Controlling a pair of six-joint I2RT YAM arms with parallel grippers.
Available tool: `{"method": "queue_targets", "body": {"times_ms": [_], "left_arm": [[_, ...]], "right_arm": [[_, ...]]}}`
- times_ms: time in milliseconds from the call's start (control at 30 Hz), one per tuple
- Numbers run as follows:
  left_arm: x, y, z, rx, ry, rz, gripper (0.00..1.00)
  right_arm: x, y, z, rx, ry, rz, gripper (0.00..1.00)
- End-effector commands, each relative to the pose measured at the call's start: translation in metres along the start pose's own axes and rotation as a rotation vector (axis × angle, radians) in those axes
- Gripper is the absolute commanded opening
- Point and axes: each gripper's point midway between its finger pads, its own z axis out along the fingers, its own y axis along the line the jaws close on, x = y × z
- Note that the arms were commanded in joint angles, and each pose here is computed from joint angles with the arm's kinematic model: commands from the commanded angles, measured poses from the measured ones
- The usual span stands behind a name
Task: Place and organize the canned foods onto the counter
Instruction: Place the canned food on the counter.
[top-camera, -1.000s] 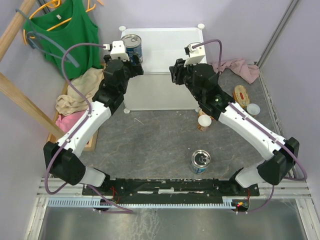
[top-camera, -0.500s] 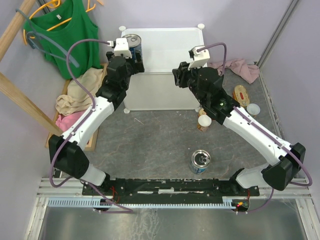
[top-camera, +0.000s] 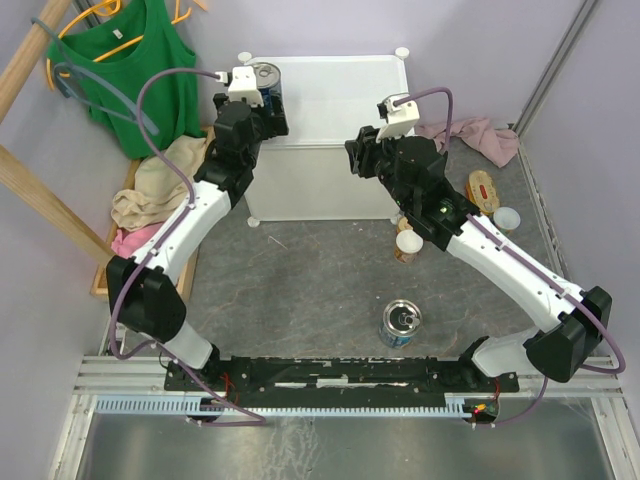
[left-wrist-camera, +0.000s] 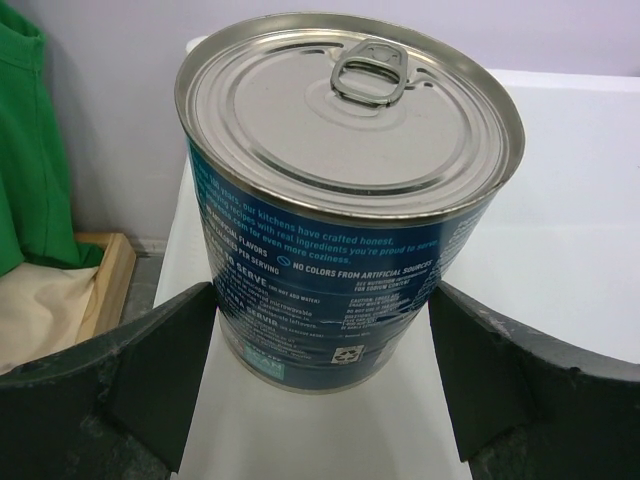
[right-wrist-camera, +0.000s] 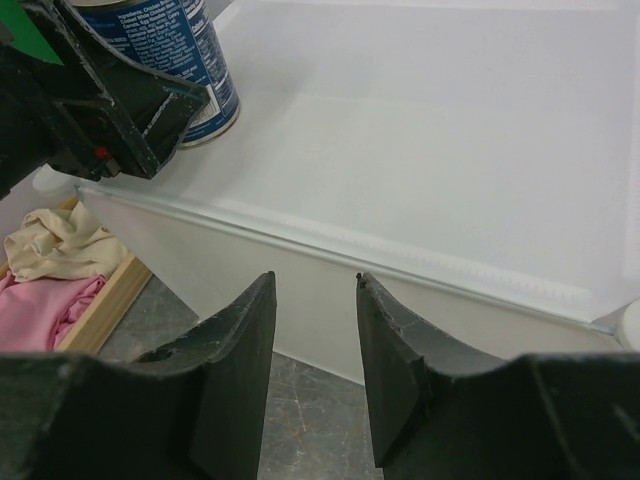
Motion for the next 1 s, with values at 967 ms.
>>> {"method": "queue_targets", "body": {"times_ms": [967], "left_arm": [[-0.027, -0.004, 0.087, 0.077, -0.109, 0.025, 0.93]], "right_arm": [[-0.016, 0.005, -0.004, -0.024, -0.045, -0.003, 0.46]]}}
